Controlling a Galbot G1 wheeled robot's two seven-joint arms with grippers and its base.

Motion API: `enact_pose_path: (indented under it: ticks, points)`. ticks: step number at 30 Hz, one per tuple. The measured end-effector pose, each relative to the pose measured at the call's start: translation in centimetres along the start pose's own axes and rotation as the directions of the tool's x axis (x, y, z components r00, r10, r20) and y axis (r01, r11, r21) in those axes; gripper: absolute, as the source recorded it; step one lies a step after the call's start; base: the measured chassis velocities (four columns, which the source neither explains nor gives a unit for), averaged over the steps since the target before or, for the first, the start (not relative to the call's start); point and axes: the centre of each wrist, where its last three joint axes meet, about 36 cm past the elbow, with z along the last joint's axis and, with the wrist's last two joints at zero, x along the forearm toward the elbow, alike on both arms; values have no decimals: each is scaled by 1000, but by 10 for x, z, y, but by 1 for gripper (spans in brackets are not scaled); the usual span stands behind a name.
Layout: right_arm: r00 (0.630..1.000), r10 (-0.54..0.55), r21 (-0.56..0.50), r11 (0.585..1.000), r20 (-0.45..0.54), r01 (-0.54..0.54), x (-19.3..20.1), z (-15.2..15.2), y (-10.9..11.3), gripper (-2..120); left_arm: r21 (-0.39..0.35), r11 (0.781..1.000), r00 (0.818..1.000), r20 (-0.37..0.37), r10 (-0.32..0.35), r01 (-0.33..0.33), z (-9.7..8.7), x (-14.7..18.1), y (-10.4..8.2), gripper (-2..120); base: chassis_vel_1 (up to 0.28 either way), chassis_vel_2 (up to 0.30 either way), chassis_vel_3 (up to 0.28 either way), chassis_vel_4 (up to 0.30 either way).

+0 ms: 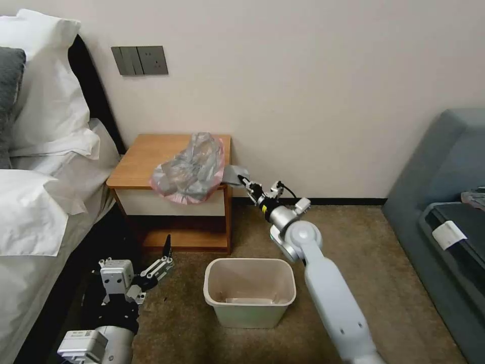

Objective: Pick up the garbage bag from the table and place it over the trash can.

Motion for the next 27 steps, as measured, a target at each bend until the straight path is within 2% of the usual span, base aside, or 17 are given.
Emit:
enact_pose_path:
  ticks: [1,3,4,6,8,11,12,15,18,27]
  points:
    - [1000,0,0,1000,0,0,0,0,0,0,0,1000,1000,0,0,0,0,0,0,100,0,0,0,0]
    - [1000,-10,0,1000,-7,10,22,10,24,0,1,1000,1000,21,3,-3,-1,-3,-1,100,0,0,0,0]
    - [1000,-10,0,1000,-7,10,22,10,24,0,1,1000,1000,21,3,-3,-1,-3,-1,100,0,0,0,0]
    - [1000,-20,11,1000,-10,20,47,21,47,0,2,1000,999,33,5,-5,-2,-4,-2,100,0,0,0,0]
    - [1000,-21,21,1000,-11,21,57,26,52,0,2,1000,999,34,5,-5,-2,-4,-2,100,0,0,0,0]
    - [1000,-7,36,999,-30,8,97,45,65,0,-4,1000,999,40,8,-8,-2,-5,-1,100,0,0,0,0]
    - [1000,-7,36,999,-30,8,97,45,65,0,-4,1000,999,40,8,-8,-2,-5,-1,100,0,0,0,0]
    - [997,38,60,998,-60,-34,135,65,72,0,-38,999,997,66,26,-23,-3,-7,0,100,0,0,0,0]
    - [996,65,69,996,-69,-60,148,71,72,0,-48,998,997,74,30,-27,-3,-7,0,100,0,0,0,0]
    - [981,178,178,971,-72,-163,178,74,61,0,-42,998,994,104,44,-40,-6,-13,-3,100,0,0,0,0]
